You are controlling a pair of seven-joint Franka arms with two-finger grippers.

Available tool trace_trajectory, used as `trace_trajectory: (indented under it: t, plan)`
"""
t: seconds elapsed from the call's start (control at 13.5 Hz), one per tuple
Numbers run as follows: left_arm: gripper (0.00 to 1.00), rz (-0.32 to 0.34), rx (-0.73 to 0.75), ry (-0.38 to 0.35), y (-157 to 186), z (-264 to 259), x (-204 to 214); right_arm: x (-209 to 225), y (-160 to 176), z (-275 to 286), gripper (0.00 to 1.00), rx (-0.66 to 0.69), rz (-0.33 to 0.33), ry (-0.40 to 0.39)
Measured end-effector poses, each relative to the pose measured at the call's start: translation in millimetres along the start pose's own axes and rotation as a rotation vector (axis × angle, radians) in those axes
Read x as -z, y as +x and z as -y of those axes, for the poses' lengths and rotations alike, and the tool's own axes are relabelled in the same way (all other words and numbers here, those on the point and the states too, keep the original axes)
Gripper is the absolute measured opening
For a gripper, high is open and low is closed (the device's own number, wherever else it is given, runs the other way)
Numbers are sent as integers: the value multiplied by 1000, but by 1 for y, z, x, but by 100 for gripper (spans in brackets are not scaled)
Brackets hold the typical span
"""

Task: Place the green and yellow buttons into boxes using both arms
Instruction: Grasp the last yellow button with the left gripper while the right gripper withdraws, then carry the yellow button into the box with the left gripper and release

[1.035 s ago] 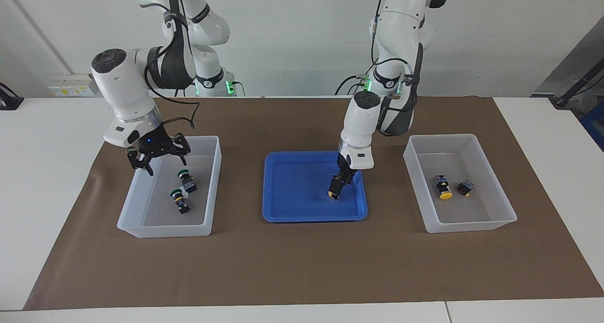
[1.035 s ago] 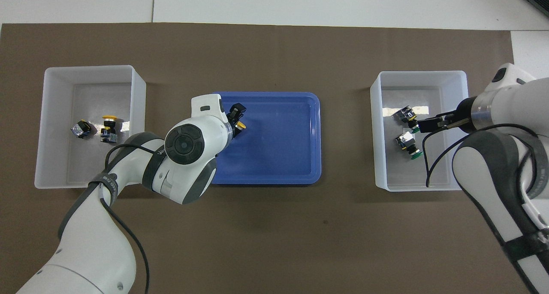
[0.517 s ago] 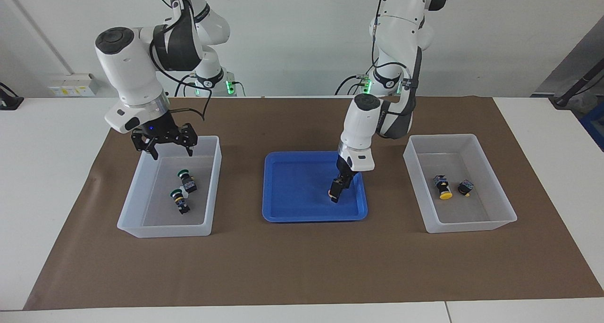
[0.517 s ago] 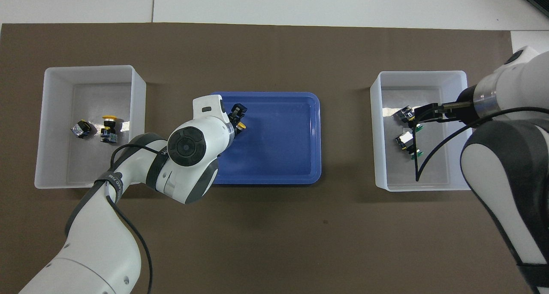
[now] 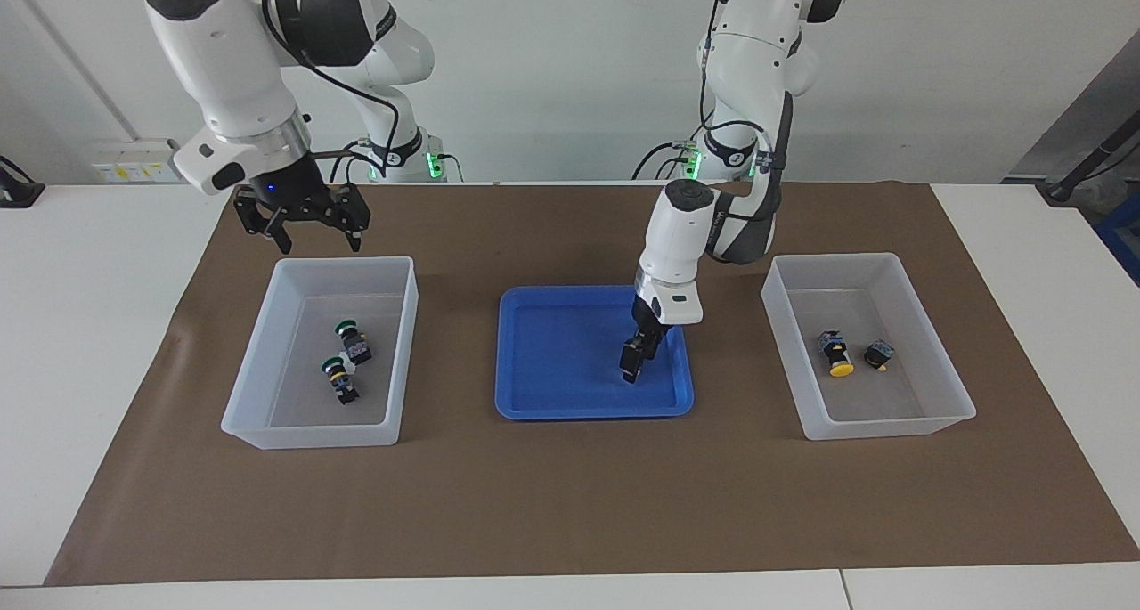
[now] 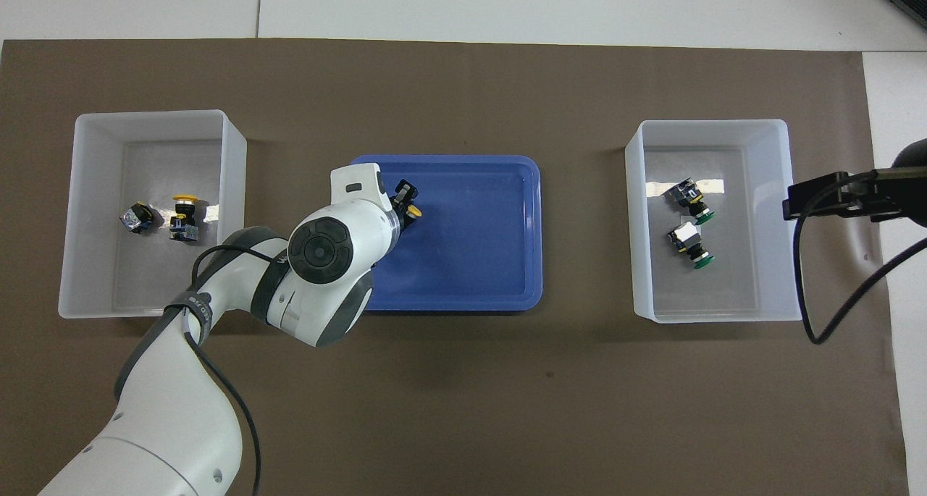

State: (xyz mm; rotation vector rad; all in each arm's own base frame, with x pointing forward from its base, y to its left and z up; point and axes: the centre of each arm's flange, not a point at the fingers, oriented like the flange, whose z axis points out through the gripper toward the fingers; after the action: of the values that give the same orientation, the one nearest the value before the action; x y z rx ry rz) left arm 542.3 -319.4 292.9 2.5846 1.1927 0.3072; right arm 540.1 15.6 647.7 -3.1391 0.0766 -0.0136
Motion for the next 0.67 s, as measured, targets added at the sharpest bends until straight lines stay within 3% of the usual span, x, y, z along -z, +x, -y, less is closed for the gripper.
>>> trace_trajectory:
  t: [0.37, 0.67]
  plan:
    - [53, -4, 2, 4, 5, -4, 3, -3, -1, -2, 100, -4, 10, -1]
    - [53, -10, -35, 114, 47, -29, 33, -4, -1, -2, 100, -4, 11, -1]
